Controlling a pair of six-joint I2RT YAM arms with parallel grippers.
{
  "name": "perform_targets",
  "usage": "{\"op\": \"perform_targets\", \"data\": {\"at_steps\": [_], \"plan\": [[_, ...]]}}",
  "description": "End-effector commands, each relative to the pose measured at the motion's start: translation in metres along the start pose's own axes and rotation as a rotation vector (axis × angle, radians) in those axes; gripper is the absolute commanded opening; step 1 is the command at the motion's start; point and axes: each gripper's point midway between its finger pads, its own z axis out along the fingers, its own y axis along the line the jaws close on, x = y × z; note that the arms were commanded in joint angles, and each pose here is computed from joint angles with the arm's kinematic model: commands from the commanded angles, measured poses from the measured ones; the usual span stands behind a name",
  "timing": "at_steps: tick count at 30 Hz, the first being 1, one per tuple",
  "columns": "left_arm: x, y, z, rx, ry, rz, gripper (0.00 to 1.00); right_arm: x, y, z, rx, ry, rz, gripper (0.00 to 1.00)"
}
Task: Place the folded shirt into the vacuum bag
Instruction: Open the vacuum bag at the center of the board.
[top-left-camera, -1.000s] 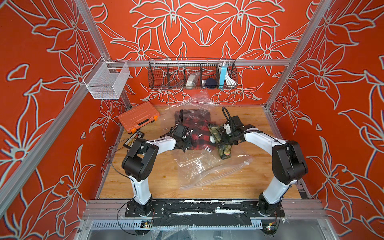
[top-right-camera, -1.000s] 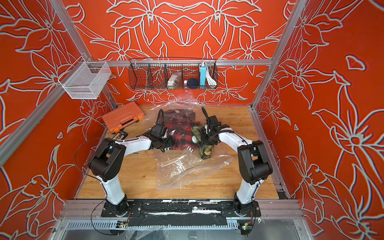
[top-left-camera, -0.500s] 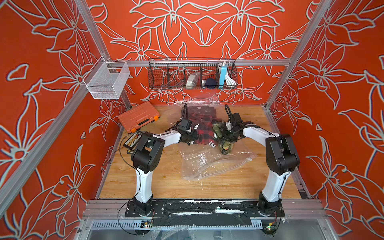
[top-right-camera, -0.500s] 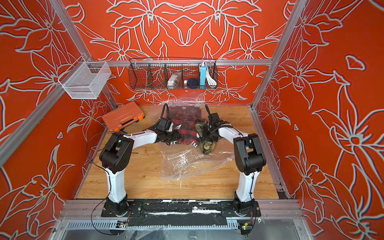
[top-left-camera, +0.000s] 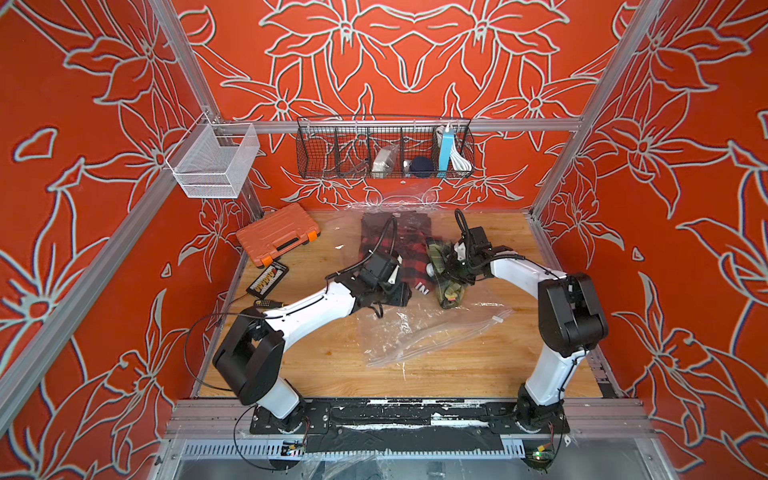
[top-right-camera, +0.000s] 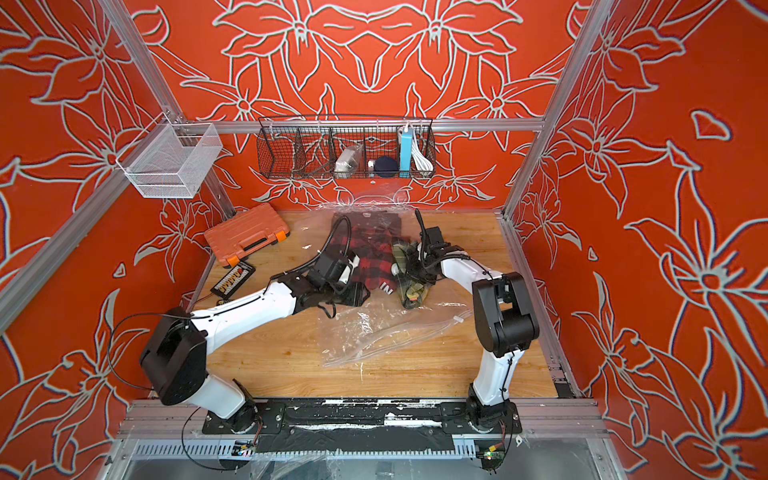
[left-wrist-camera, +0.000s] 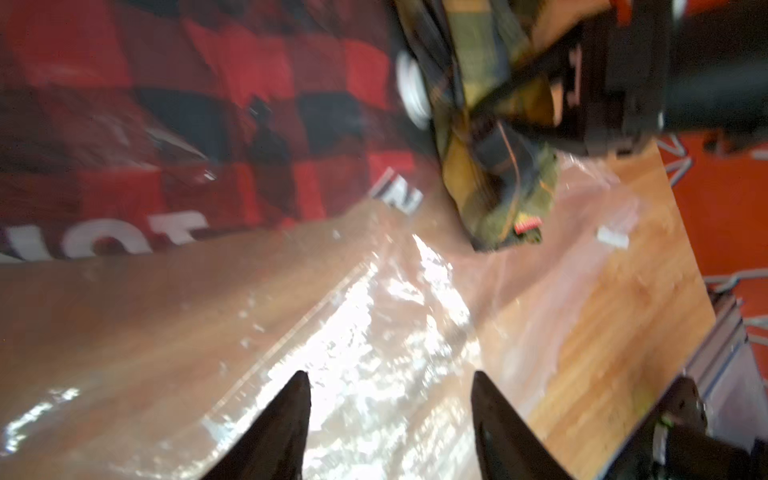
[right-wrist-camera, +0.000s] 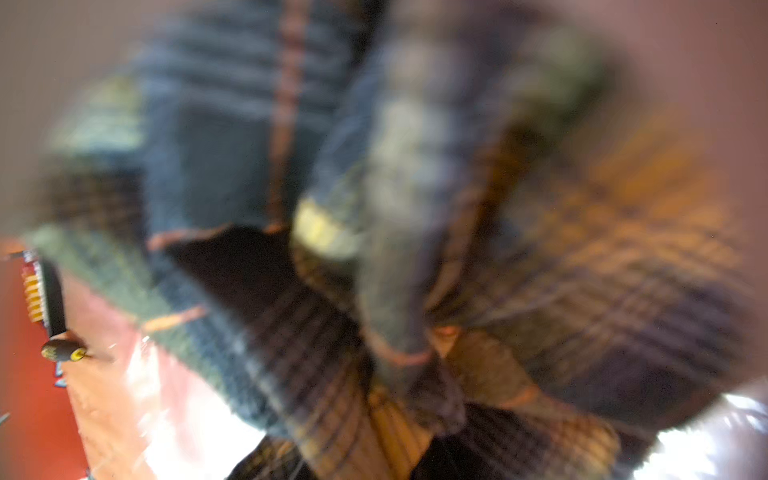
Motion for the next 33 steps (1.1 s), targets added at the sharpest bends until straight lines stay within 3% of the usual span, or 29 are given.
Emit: {"op": "perform_targets", "data": {"at_steps": [1,4,9,15,20,25,29,31,33], "plan": [[0.045,-0.01,-0.006,-0.024,0.11,0.155,0.64,0.007,0.011,-0.03,-0.028,-0.011,-0.041,0.0],[0.072,-0.033,-0.008,0.027,0.161,0.257,0.68,0.012,0.012,-0.053,-0.028,-0.042,-0.062,0.0],[0.096,-0.054,0.001,0.064,0.214,0.324,0.68,0.027,0.01,-0.087,-0.007,-0.075,-0.112,0.0],[0.108,-0.048,0.026,-0.038,0.267,0.43,0.66,0.048,0.002,-0.122,0.026,-0.11,-0.163,0.0],[0.112,-0.04,0.043,-0.079,0.28,0.448,0.62,0.067,-0.003,-0.141,0.036,-0.106,-0.189,0.0],[0.107,-0.02,0.054,-0.202,0.275,0.478,0.55,0.083,0.004,-0.155,-0.016,-0.091,-0.178,0.0],[0.09,-0.026,0.046,-0.195,0.209,0.471,0.48,0.106,-0.001,-0.164,-0.003,-0.072,-0.191,0.0],[0.08,-0.03,0.041,-0.162,0.173,0.432,0.37,0.121,0.003,-0.17,-0.001,-0.063,-0.219,0.0],[0.072,-0.033,0.039,-0.147,0.152,0.416,0.19,0.137,0.012,-0.175,-0.011,-0.054,-0.25,0.0]]}}
